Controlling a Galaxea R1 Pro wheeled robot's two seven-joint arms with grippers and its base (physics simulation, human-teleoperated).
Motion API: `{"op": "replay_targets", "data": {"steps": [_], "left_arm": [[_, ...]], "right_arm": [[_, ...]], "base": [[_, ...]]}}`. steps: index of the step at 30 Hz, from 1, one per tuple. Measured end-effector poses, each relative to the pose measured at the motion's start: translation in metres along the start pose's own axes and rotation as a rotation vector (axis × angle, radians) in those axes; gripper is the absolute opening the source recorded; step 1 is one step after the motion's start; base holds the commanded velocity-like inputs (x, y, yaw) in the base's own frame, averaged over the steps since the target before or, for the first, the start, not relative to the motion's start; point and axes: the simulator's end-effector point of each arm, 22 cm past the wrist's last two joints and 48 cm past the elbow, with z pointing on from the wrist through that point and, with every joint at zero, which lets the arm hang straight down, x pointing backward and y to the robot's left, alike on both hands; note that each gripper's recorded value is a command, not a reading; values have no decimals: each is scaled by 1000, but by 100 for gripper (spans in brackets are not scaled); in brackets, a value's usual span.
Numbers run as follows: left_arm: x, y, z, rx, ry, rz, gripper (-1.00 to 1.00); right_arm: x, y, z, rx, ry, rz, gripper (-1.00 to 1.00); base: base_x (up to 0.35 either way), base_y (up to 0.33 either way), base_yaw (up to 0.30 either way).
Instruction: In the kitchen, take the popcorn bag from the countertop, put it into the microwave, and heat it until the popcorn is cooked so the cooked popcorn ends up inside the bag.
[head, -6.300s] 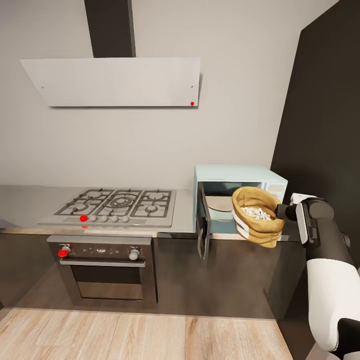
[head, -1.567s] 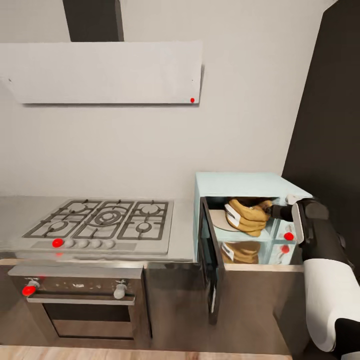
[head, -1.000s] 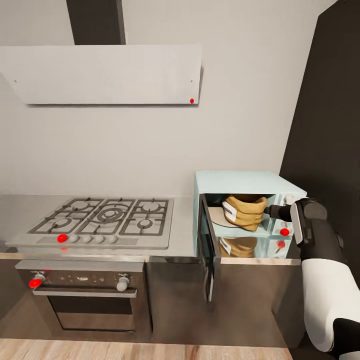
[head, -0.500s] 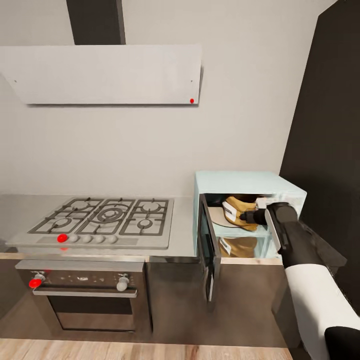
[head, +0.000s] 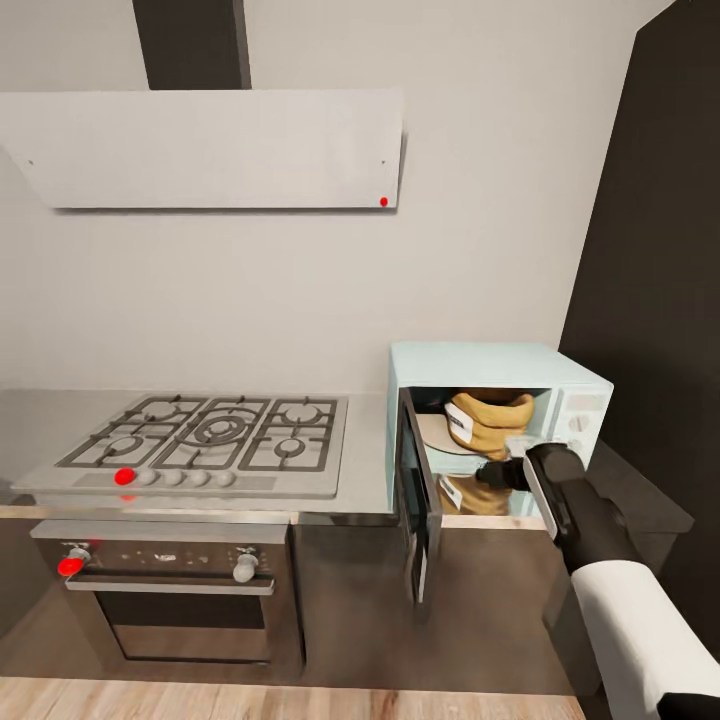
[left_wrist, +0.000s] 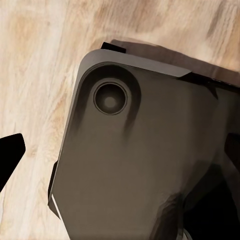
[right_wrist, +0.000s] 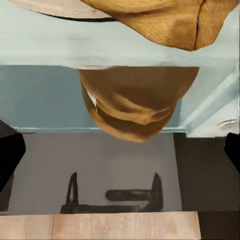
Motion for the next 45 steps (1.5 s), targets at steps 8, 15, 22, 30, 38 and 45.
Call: {"op": "replay_targets", "data": {"steps": [8,15,22,30,38,45], "left_arm": [[0,0,0,0,0,0,100],[0,0,0,0,0,0,100],[0,0,0,0,0,1,100],[0,0,0,1,-1,0,100],[-1,0,0,1,-3,3,100],[-1,1,0,-1,-3,0,100]], "right_arm": [[-72,6,-11,-2,-342,-33,100],[-88,21,-4,-51,-489,-2,100],[-81,22,7,-55,-514,1,100],[-93,10,0,-35,-580,23,100],[-93,-9,-1,-14,-587,73,100],[-84,-4,8,-18,-582,60,100]], "base": [[0,0,0],[0,0,0],[0,0,0],[0,0,0],[0,0,0],[174,0,0]]}}
